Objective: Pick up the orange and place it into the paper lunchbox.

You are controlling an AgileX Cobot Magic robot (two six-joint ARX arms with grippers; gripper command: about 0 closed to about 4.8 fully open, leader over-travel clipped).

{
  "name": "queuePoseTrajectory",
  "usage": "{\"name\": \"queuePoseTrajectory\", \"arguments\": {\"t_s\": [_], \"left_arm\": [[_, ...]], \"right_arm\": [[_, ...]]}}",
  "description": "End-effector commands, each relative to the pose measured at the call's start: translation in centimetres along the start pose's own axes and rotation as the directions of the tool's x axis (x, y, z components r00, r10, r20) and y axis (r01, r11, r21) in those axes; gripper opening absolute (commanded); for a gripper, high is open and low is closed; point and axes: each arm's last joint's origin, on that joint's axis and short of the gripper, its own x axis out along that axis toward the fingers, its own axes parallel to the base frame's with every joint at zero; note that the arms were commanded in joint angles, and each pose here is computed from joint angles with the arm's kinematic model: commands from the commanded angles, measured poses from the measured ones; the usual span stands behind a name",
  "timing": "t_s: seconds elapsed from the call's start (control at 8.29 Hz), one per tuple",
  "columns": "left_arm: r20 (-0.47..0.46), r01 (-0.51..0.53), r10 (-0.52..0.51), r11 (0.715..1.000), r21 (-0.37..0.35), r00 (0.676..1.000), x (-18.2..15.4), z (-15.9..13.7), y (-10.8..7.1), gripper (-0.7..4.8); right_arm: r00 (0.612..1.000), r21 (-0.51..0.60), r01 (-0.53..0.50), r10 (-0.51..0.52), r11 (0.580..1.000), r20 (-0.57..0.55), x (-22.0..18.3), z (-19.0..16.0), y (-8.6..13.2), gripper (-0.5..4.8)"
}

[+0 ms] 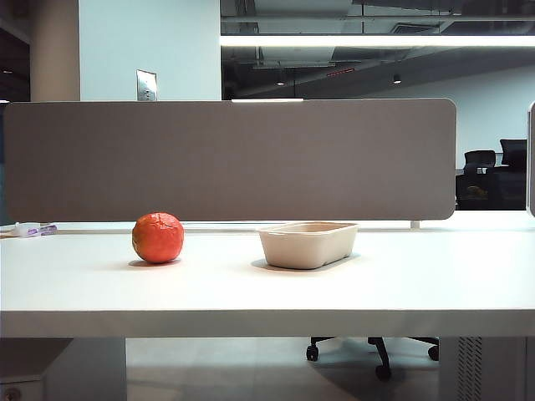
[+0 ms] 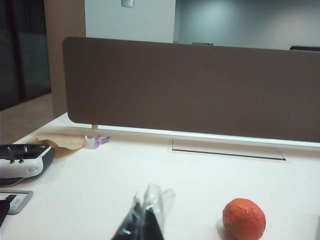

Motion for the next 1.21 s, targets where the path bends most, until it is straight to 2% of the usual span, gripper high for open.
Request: {"name": "queuePoseTrajectory", "arguments": {"t_s": [0.12,0.24,0.36,0.48,0.72,0.84,0.96,1.21], "left_arm": [[-0.053,0.003,-0.005,0.999,-0.036,0.999,2.2,3.2,-0.3,-0.06],[-0.1,0.033,-0.039,0.998,-0.058,0.994,4.7,4.9,-0.8,-0.06],[-0.11,0.046,-0.052,0.997,-0.059,0.993,5.8,5.4,-0.9,-0.06],[-0.184,0.103,-0.114,0.993,-0.065,0.976,9.6,6.3,-1.6,-0.06],[-0.209,0.148,-0.16,0.986,-0.075,0.965,11.8,6.8,-2.0,-0.06],[-0.225,0.19,-0.205,0.978,-0.084,0.953,14.3,7.5,-3.0,-0.06],[-0.257,0.312,-0.33,0.944,-0.111,0.908,19.0,5.9,-6.5,-0.06],[-0.297,0.334,-0.355,0.935,-0.122,0.886,19.9,4.5,-7.0,-0.02]], "right_arm": [[0.996,0.0,-0.088,0.088,0.996,0.029,2.0,5.2,0.7,-0.01],[0.98,-0.001,-0.197,0.197,0.98,-0.008,4.0,6.7,1.4,-0.01],[0.973,0.0,-0.23,0.23,0.973,-0.018,4.6,7.1,1.6,-0.01],[0.958,0.012,-0.282,0.282,0.959,-0.057,6.3,8.1,2.2,-0.01],[0.942,0.031,-0.31,0.312,0.95,-0.128,6.8,8.4,2.7,-0.02],[0.904,0.054,-0.357,0.36,0.932,-0.231,7.4,8.2,3.6,-0.02],[0.672,0.202,-0.616,0.642,0.761,-0.368,6.5,6.4,8.9,-0.01],[0.676,0.187,-0.616,0.635,0.765,-0.374,6.1,6.3,9.7,-0.01]]}}
